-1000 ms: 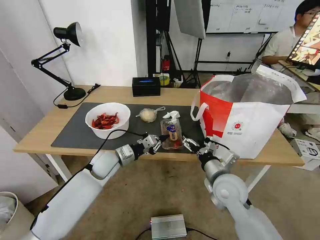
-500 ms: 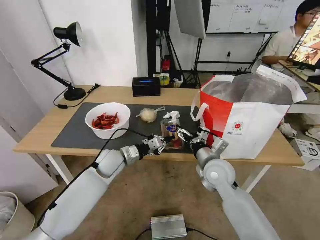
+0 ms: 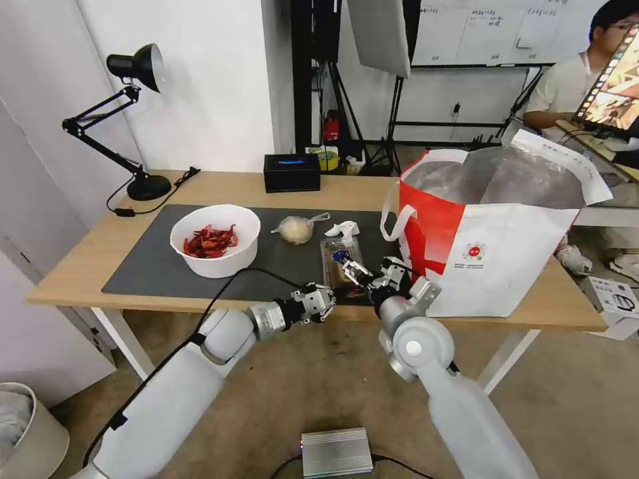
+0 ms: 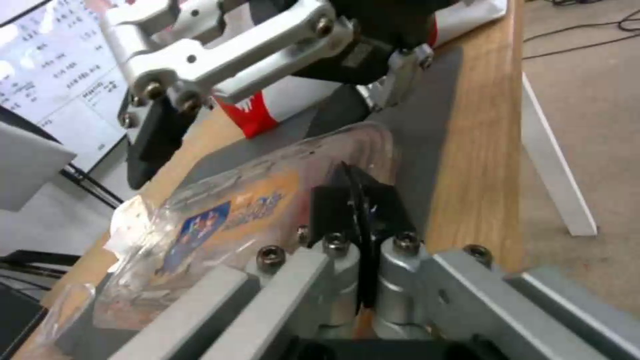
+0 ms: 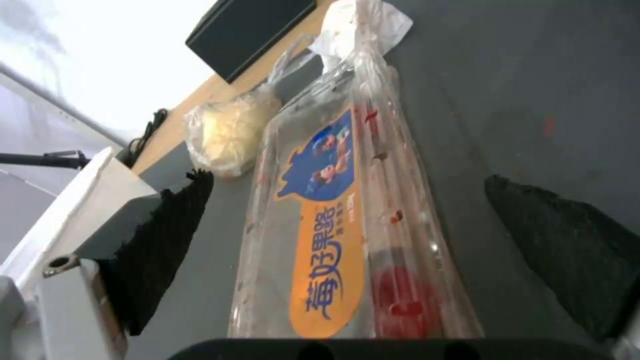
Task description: Pick up the trash from the table and place it into the takeout bag.
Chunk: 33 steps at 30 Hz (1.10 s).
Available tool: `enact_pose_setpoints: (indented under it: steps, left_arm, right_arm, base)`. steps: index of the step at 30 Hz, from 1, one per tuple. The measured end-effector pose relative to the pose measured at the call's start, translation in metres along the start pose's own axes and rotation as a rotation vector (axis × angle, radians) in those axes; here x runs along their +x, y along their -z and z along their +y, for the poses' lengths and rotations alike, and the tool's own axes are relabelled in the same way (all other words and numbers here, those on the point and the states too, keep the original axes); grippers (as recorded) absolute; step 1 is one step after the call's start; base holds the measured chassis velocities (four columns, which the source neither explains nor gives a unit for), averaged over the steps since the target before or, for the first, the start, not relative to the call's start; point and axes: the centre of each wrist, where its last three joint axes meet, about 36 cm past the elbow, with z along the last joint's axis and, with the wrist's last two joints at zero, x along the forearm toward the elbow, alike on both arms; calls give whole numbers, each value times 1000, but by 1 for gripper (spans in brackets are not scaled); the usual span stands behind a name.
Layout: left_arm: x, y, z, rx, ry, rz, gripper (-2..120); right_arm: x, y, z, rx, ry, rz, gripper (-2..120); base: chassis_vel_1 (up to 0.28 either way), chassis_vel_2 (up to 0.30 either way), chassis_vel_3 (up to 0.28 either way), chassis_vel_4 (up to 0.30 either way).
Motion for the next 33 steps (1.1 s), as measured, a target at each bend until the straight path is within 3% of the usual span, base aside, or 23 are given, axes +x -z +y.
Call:
enact_pose_setpoints:
  steps: [21,33]
  left_arm:
    - [3,-6,-2,17,9,3,0]
    - [4,-9,-3,26,13,6,0]
  right_arm:
    - [-21,12,12,-42,1,54,98]
    - [-26,9,12,-40,-26,75,54]
  base:
    - [0,0,0,0]
    - [0,0,0,0]
